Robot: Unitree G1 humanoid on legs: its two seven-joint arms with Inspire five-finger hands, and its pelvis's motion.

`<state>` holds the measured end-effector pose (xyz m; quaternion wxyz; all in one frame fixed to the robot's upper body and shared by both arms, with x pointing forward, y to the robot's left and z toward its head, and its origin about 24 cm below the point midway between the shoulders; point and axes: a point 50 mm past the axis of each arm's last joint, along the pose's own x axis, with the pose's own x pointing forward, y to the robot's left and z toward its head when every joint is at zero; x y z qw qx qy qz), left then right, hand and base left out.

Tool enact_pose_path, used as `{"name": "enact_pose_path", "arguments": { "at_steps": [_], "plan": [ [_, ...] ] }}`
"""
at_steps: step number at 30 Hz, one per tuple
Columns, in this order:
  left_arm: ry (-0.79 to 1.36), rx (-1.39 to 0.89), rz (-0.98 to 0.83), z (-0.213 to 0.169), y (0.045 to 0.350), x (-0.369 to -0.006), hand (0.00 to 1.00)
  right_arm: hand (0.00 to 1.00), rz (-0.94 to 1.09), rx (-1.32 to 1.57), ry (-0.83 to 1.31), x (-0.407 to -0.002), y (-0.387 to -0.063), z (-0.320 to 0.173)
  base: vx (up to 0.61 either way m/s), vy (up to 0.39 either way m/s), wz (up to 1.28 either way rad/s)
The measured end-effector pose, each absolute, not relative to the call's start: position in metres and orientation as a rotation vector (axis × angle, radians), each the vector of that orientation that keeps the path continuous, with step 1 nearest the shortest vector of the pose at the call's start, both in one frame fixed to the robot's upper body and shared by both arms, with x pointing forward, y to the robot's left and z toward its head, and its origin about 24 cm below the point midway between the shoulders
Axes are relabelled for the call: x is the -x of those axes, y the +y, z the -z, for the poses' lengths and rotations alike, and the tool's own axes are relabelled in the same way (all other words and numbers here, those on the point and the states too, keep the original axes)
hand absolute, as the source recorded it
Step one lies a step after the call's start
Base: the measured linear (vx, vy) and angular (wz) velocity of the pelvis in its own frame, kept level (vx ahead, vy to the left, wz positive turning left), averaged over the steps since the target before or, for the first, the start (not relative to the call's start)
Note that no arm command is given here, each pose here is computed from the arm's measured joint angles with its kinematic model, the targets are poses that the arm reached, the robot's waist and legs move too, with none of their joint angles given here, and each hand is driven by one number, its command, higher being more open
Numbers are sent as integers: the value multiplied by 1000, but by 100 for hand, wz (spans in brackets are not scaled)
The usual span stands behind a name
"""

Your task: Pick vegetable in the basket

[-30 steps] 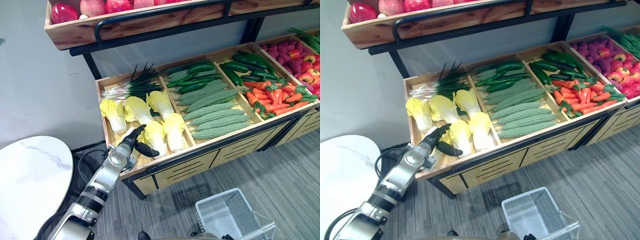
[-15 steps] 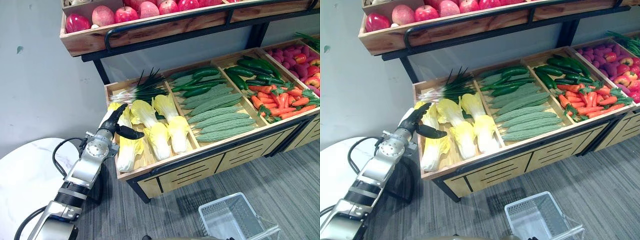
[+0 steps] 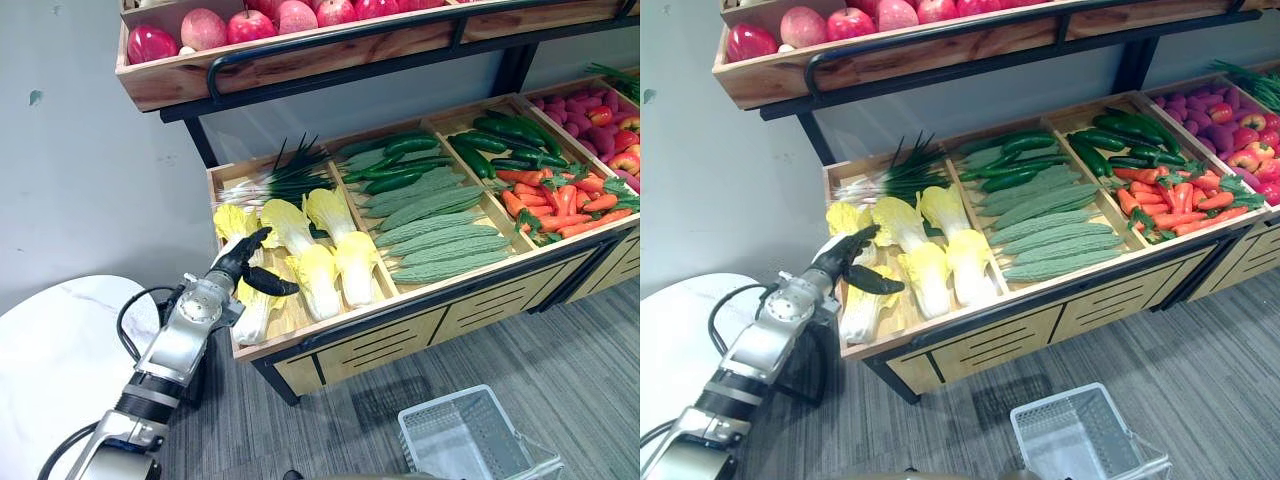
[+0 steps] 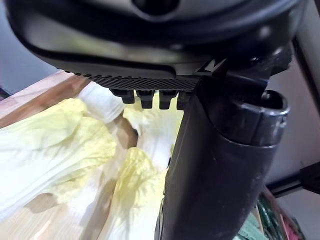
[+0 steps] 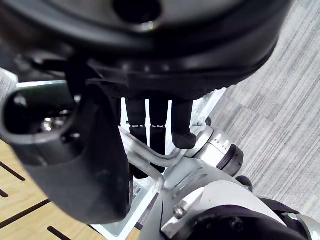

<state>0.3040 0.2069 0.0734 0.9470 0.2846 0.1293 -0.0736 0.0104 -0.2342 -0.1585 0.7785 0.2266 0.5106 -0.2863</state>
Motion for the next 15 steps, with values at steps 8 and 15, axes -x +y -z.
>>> {"name": "enact_pose_path", "arguments": {
  "at_steps": [8, 15],
  "plan": [
    [361, -649, 79, -54, 218, -297, 100, 0, 614, -489, 1104, -11, -234, 158, 0, 0, 0],
    [369, -654, 31, -50, 222, -294, 100, 0, 608, -485, 1097, -13, -235, 158, 0, 0, 2]
  ]
}}
